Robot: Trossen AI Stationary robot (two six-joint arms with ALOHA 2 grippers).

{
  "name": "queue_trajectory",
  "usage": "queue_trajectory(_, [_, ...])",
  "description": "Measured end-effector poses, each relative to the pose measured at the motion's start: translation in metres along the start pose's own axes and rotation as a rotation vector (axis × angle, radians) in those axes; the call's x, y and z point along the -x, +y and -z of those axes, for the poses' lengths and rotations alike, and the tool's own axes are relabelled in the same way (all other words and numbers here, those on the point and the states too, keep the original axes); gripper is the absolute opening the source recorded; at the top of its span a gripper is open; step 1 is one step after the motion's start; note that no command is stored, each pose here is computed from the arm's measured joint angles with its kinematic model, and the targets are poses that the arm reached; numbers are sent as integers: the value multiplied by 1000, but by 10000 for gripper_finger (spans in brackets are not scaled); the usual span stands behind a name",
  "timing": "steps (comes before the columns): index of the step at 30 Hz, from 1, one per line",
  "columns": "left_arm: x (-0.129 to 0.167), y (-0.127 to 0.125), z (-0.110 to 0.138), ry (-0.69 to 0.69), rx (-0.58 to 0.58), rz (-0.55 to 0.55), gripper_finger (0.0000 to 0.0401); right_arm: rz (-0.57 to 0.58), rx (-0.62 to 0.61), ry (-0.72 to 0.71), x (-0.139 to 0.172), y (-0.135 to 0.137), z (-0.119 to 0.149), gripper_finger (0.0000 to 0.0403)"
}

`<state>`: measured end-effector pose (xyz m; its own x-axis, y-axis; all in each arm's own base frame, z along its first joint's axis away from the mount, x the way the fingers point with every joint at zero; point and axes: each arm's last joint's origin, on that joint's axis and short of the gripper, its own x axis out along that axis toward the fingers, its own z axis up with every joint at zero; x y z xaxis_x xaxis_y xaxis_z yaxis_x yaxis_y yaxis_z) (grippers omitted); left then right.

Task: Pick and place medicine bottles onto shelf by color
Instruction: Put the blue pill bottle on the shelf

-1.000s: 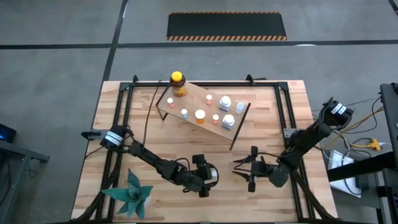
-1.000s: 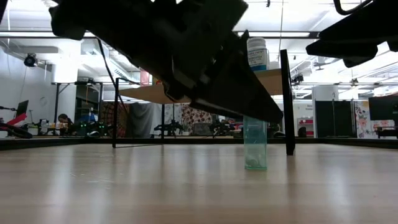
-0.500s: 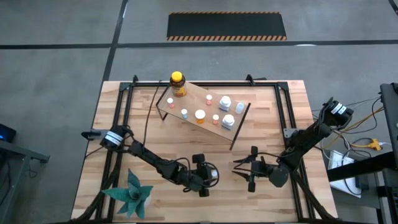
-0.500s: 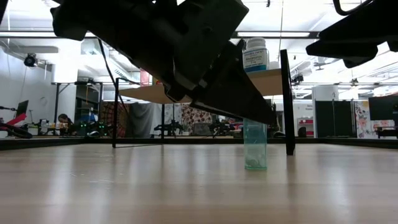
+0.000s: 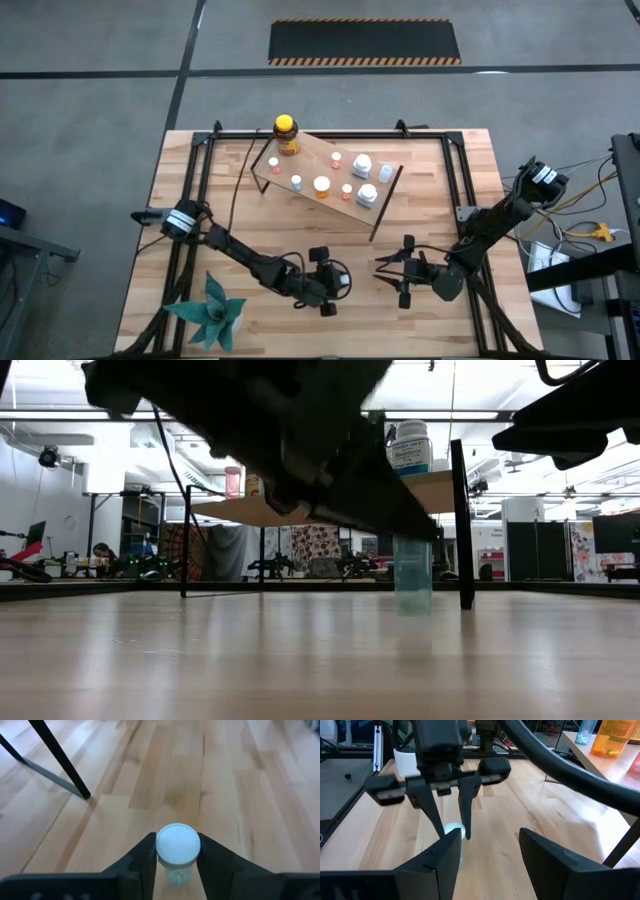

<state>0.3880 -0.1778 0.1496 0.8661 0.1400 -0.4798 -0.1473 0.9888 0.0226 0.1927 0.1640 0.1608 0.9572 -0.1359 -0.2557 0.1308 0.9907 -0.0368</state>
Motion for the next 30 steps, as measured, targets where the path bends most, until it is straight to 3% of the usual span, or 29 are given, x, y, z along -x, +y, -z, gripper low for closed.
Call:
queue_trajectory(7, [14, 2, -18, -33, 21, 15, 101, 0, 3, 1, 0, 0, 0, 192])
queue_trajectory(13, [59, 23, -76, -57, -17, 4, 101, 0, 8, 1, 0, 0, 0, 192])
queue_trajectory(23, [140, 135, -151, -208, -100, -282, 101, 0, 9, 0, 0, 0, 0, 192])
queue_trajectory(26, [152, 171, -163, -234, -108, -384, 101, 0, 7, 0, 0, 0, 0, 192])
queue_trajectory(30, [155, 219, -164, -229, -27, -524, 101, 0, 8, 0, 0, 0, 0, 192])
